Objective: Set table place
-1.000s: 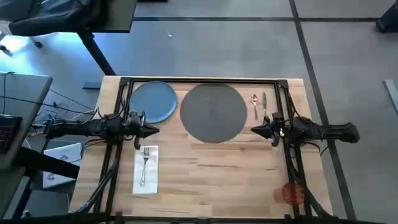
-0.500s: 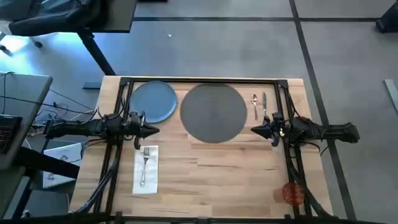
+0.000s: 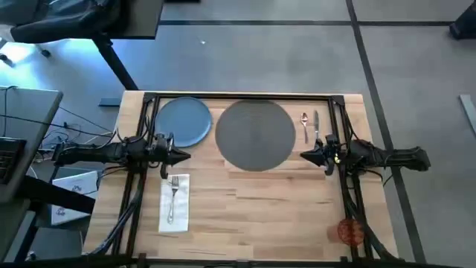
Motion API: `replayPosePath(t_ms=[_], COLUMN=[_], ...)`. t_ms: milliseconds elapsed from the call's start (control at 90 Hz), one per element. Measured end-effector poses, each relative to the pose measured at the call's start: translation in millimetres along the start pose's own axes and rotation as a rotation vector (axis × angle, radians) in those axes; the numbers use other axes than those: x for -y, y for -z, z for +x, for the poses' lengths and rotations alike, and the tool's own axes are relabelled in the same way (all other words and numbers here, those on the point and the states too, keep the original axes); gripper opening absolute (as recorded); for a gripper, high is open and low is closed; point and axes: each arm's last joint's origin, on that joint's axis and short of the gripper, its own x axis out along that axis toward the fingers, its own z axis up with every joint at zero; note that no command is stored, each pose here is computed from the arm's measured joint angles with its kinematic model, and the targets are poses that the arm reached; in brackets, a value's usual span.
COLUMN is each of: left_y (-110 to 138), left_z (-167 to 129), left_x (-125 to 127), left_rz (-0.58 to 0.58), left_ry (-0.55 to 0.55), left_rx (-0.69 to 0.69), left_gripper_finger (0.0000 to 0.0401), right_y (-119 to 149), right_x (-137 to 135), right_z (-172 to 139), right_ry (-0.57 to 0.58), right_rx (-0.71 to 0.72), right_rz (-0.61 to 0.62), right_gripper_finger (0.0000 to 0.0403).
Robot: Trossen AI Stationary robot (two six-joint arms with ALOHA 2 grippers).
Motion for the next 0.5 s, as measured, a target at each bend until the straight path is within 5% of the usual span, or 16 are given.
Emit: replayPosePath(t_ms=[367, 500], left_y=[0, -12], left_z=[0, -1], left_x=[0, 3], left_rz=[-0.004, -0.211], left_ry=[0.001, 0.043], left_rx=[0.003, 0.120], left_gripper_finger=[0.0000, 0.0000], right_y=[0, 0], right_x=[0, 0], right_z=[0, 0], right_ry=[0.000, 0.000], right_rx=[0.000, 0.001], right_rz=[0.000, 0.000], right_gripper_finger=[0.0000, 0.0000])
